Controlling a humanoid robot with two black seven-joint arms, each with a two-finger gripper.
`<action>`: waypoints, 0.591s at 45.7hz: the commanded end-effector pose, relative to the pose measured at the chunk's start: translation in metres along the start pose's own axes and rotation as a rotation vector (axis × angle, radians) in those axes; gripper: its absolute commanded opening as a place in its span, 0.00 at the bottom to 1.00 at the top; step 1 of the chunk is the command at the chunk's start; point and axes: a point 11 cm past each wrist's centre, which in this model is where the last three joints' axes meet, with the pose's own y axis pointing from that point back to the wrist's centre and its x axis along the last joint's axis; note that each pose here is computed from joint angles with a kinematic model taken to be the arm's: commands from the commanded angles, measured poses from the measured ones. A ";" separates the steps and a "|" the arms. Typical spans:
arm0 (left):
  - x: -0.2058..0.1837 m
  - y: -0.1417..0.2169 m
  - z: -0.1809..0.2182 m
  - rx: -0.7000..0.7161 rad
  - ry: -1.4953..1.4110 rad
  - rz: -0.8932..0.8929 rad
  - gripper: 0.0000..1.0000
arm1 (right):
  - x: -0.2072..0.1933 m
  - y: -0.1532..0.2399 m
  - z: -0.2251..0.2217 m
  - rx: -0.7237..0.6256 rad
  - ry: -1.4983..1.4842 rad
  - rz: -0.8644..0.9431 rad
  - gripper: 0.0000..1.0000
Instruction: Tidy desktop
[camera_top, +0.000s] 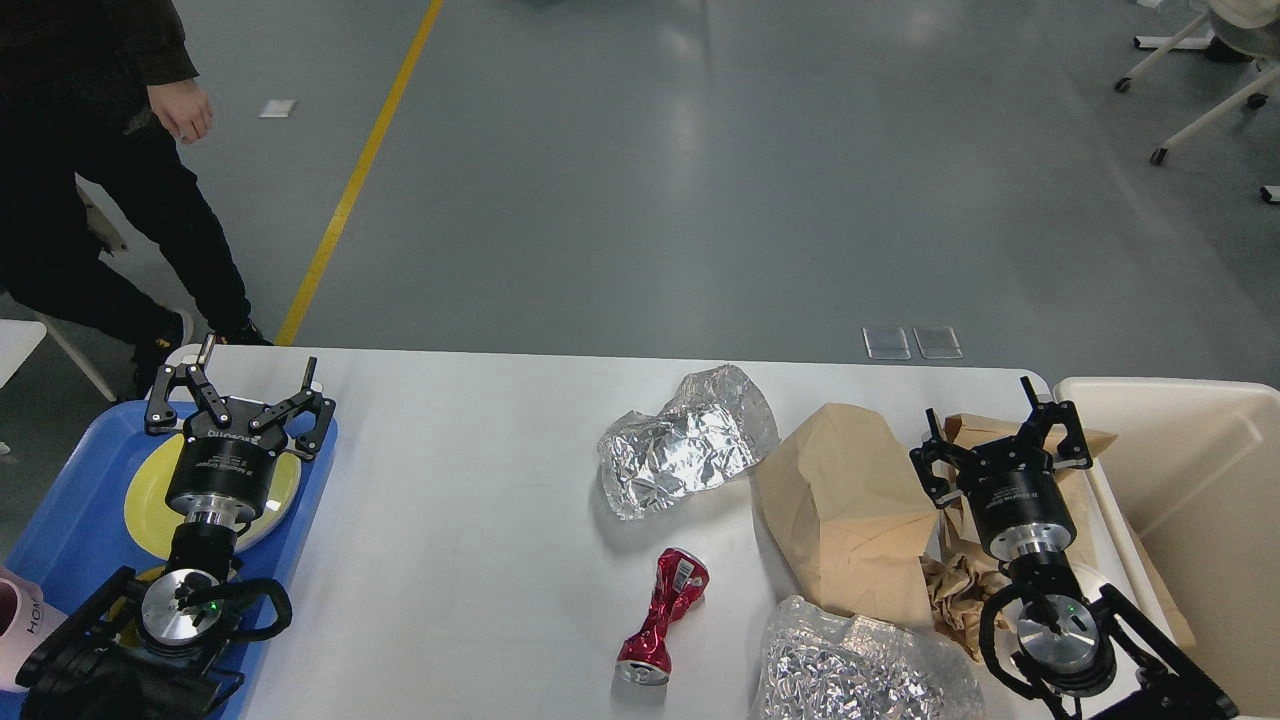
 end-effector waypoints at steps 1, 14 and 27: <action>0.000 0.000 0.001 -0.005 0.002 -0.004 0.96 | 0.000 0.000 0.000 0.000 0.000 0.000 1.00; -0.001 0.000 0.001 -0.010 0.010 -0.007 0.96 | 0.000 0.000 0.000 0.000 0.000 0.000 1.00; -0.001 0.000 0.001 -0.010 0.010 -0.007 0.96 | 0.000 0.000 0.000 0.000 0.000 0.000 1.00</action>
